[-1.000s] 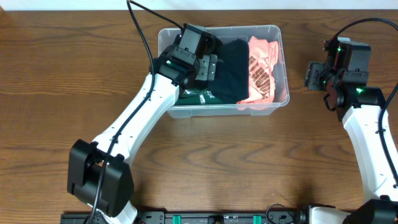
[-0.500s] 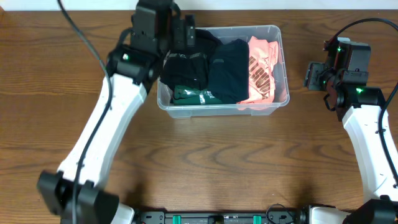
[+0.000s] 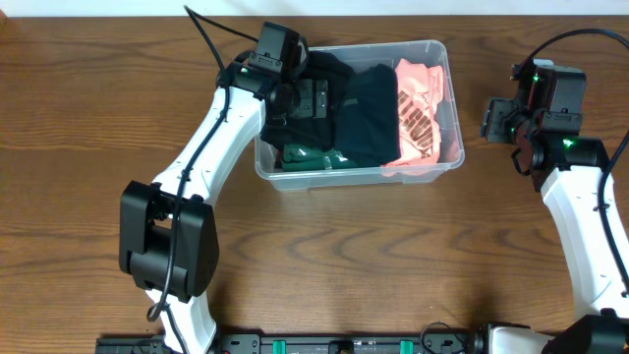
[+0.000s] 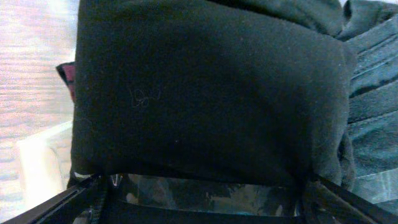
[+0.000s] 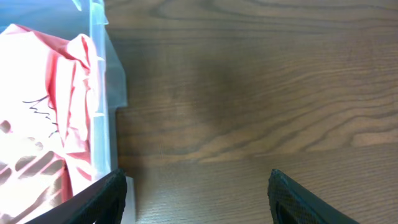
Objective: Pack container
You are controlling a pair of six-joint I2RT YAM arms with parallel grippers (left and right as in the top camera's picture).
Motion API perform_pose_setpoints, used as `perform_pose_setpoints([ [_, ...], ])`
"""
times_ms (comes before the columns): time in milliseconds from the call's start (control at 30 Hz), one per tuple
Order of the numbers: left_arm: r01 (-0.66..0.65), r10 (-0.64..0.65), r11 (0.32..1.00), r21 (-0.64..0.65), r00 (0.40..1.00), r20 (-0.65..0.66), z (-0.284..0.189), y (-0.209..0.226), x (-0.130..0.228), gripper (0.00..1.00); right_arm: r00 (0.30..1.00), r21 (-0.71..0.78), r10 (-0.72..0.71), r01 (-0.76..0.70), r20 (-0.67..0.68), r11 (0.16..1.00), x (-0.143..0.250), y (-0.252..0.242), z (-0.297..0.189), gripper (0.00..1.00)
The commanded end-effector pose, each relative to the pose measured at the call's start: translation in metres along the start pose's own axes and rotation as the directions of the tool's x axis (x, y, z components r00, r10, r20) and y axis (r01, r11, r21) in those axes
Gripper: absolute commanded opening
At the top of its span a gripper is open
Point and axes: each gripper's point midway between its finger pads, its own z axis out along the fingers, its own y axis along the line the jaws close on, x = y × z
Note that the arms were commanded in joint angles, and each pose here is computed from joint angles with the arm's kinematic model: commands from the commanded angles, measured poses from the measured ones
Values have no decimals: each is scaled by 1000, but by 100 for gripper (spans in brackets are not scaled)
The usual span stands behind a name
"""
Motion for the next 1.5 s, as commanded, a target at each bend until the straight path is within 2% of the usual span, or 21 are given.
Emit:
perform_pose_setpoints([
  [0, 1, 3, 995, 101, 999, -46, 6, -25, 12, 98, 1000, 13, 22, -22, -3, 1000, 1, -5, 1, 71],
  [200, -38, 26, 993, 113, 994, 107, -34, -24, -23, 98, 1000, 12, 21, -21, -5, 1000, 1, -4, 1, 72],
  [333, -46, 40, 999, 17, 971, 236, -80, 2, -48, 98, 999, 13, -49, 49, -4, 999, 1, -4, 1, 72],
  [467, 33, 11, 993, -113, 930, 367, -137, 53, -70, 98, 996, 13, -67, 66, 54, 998, -14, -3, 1, 72],
  [633, 179, -80, 967, -181, 888, 453, -177, 122, -82, 98, 981, 18, -89, 87, 171, 996, -42, -2, -3, 72],
  [767, 287, -154, 932, -222, 867, 474, -189, 177, -79, 98, 970, 20, -143, 141, 196, 990, -49, 0, -2, 77],
  [833, 329, -186, 914, -238, 860, 476, -194, 198, -74, 98, 968, 6, -173, 175, 184, 985, -45, 3, 0, 89],
  [867, 345, -198, 906, -244, 857, 475, -196, 206, -71, 98, 967, -3, -178, 182, 184, 983, -45, 5, 0, 99],
  [967, 386, -235, 885, -261, 853, 466, -201, 224, -61, 98, 963, -3, -176, 180, 203, 984, -50, 5, -3, 99],
  [1100, 400, -276, 883, -246, 866, 418, -202, 231, -45, 98, 977, -40, -139, 148, 164, 988, -37, 8, -21, 99],
  [1267, 323, -206, 907, -272, 901, 382, -213, 221, -28, 98, 975, -53, -50, 63, 216, 997, -42, 6, -57, 99],
  [1367, 302, -173, 913, -276, 896, 409, -224, 213, -17, 98, 965, -53, -45, 61, 259, 997, -39, 5, -77, 99],
  [1467, 285, -131, 919, -273, 873, 470, -238, 204, -3, 98, 960, -55, -32, 49, 277, 997, -20, 4, -90, 99],
])
